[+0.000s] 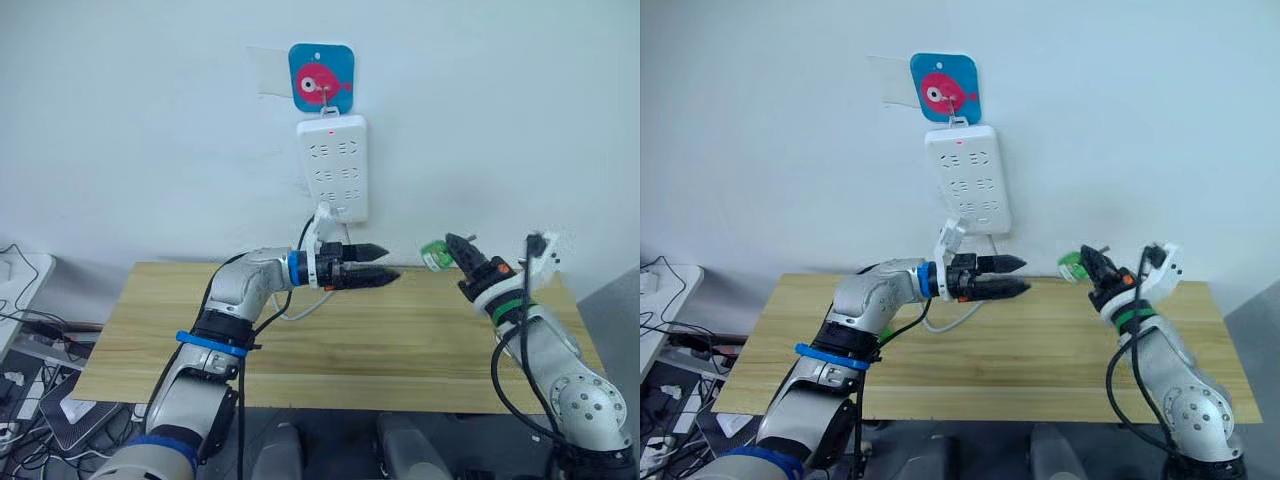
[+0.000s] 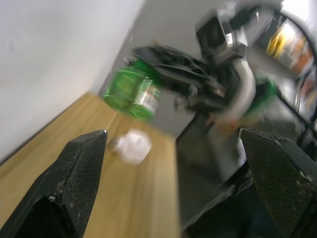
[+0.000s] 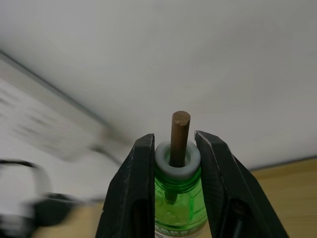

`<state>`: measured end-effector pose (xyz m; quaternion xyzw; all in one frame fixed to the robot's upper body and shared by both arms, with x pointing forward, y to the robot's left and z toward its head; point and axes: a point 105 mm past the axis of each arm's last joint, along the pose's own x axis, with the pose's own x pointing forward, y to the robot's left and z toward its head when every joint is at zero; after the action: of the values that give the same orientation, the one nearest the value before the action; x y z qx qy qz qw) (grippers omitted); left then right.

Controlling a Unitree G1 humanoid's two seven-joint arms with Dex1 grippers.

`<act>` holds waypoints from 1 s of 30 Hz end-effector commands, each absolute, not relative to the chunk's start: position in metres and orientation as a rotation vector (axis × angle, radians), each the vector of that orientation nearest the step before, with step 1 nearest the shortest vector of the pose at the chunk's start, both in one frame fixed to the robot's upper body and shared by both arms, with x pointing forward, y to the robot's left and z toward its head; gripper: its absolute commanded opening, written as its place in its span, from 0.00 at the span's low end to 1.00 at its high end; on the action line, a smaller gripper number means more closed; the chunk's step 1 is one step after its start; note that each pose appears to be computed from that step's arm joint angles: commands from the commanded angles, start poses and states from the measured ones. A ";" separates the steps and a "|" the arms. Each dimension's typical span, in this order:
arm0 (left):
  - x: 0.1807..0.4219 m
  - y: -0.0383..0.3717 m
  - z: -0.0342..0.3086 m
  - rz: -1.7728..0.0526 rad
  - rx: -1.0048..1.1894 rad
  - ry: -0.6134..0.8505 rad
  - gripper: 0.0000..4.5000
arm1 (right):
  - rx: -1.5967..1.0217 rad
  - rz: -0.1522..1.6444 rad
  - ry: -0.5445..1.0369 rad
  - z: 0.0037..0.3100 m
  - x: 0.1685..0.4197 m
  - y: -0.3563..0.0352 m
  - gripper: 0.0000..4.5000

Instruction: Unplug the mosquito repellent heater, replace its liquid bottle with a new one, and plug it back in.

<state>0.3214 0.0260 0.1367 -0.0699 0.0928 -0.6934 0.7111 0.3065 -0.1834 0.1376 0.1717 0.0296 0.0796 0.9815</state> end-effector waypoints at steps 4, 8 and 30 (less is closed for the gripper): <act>0.317 0.019 0.125 -1.586 0.115 0.079 1.00 | -0.083 0.099 0.014 0.092 0.330 -0.202 0.19; 0.326 0.015 0.127 -1.526 0.174 -0.007 1.00 | -0.150 0.082 0.035 0.060 0.340 -0.205 0.19; 0.319 0.025 0.120 -1.518 0.223 0.019 1.00 | -0.105 -0.001 0.081 0.008 0.335 -0.217 0.49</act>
<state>0.3214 0.0277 0.1093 0.0974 0.0297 -0.6829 0.7234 0.3346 -0.2112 -0.0009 -0.0490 0.0580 0.0028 0.9971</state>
